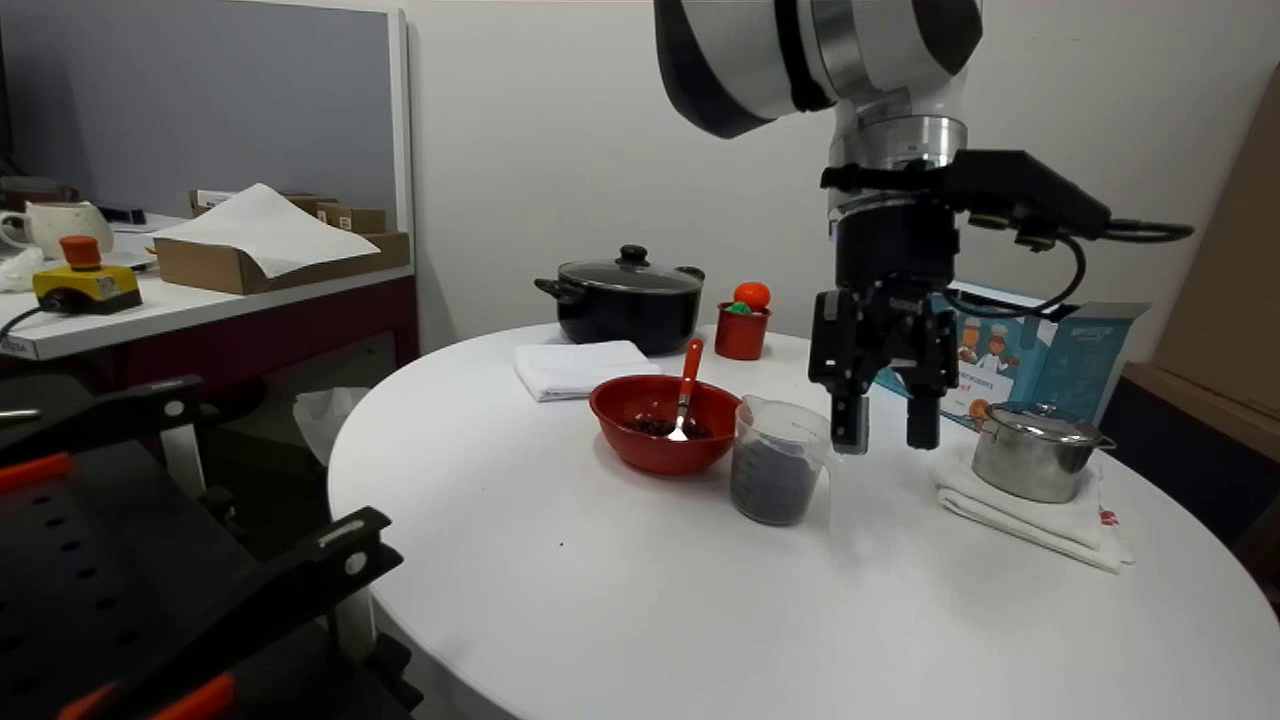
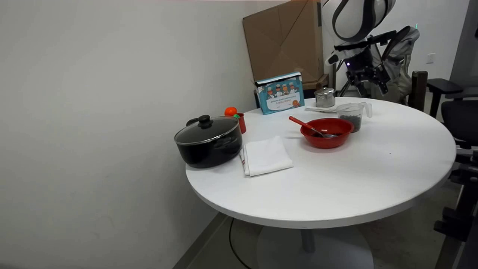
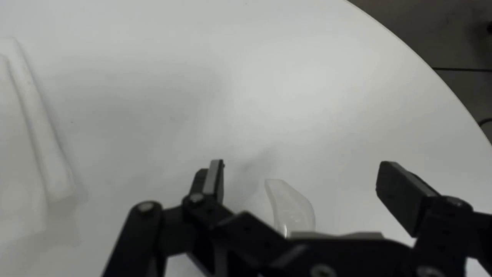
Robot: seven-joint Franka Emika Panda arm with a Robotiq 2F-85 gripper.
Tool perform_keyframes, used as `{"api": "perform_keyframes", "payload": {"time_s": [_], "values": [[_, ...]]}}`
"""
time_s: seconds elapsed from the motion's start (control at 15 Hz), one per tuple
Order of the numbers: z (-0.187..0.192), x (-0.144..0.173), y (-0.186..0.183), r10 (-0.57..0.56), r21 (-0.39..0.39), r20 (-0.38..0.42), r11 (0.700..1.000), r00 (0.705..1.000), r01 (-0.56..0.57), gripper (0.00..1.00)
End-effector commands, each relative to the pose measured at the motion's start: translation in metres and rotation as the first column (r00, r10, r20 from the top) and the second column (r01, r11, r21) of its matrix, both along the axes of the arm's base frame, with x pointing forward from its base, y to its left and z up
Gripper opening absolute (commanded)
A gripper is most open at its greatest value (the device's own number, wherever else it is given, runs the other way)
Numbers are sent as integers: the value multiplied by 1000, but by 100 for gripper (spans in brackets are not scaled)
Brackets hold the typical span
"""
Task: Pour some of the contents of the jug into the red bowl
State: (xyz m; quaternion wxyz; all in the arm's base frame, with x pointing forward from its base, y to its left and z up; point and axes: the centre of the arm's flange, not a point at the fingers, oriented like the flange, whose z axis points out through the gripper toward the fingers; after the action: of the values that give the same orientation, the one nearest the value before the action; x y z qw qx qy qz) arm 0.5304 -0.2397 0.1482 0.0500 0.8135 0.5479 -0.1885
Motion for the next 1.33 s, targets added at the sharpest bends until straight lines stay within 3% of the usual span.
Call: {"api": "perform_keyframes", "payload": {"time_s": [0.0, 0.33, 0.4, 0.47, 1.07, 1.27], "values": [[-22, -5, 10, -36, -1, 30, 999, 999, 36, 100], [-38, -5, 16, -81, 15, 41, 997, 996, 81, 100], [-40, -5, 17, -84, 15, 43, 996, 996, 83, 92], [-42, -5, 17, -85, 14, 46, 996, 995, 84, 74], [-47, -2, 21, -83, 11, 103, 997, 991, 82, 5], [-39, -1, 23, -95, 13, 93, 996, 991, 94, 11]]}}
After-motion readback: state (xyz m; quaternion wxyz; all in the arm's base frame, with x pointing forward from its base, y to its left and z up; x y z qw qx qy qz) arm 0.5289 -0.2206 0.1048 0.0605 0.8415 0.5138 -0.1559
